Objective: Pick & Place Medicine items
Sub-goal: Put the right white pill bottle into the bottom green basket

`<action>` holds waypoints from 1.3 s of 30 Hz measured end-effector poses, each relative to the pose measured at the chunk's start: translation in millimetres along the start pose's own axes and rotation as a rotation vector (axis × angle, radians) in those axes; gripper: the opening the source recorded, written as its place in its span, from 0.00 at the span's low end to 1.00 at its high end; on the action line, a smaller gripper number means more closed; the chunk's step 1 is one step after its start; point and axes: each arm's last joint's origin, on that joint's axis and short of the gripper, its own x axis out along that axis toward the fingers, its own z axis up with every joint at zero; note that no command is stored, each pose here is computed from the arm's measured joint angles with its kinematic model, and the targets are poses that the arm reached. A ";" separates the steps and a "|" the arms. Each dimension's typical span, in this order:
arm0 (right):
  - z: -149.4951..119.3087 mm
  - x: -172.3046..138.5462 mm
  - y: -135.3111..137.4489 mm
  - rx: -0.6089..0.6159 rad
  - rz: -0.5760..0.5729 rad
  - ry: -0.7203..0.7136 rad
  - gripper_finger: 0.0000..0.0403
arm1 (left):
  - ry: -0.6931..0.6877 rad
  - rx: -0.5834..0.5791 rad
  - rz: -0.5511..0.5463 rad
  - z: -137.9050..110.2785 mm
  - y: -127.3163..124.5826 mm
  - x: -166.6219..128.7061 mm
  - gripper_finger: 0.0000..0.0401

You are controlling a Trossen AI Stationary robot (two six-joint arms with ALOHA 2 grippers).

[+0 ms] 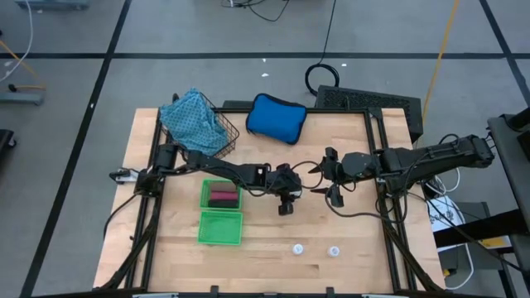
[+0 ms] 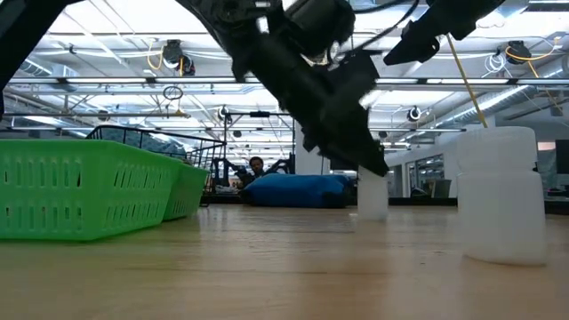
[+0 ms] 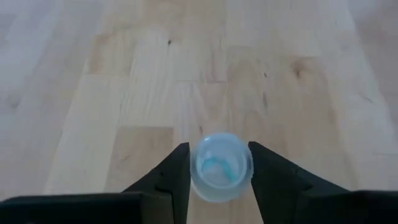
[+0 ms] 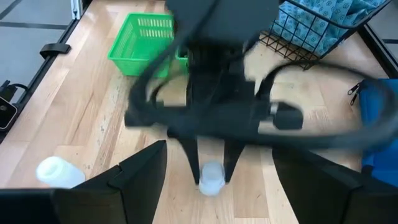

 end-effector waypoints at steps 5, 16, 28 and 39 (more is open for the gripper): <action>-0.1 0.0 0.0 0.000 0.000 0.001 0.69 | 0.042 -0.015 -0.013 20.3 -12.4 -55.2 0.34; -0.6 0.0 0.0 -0.042 0.000 0.006 0.69 | -0.010 -0.102 0.086 -25.4 -94.5 -197.6 0.34; 0.8 0.1 0.0 -0.047 0.000 -0.008 0.69 | -0.042 -0.428 0.200 -135.2 -142.9 -216.9 0.34; 0.9 0.1 -0.1 -0.022 -0.003 -0.009 0.69 | 0.058 -0.468 0.277 -169.4 -153.2 -227.5 0.34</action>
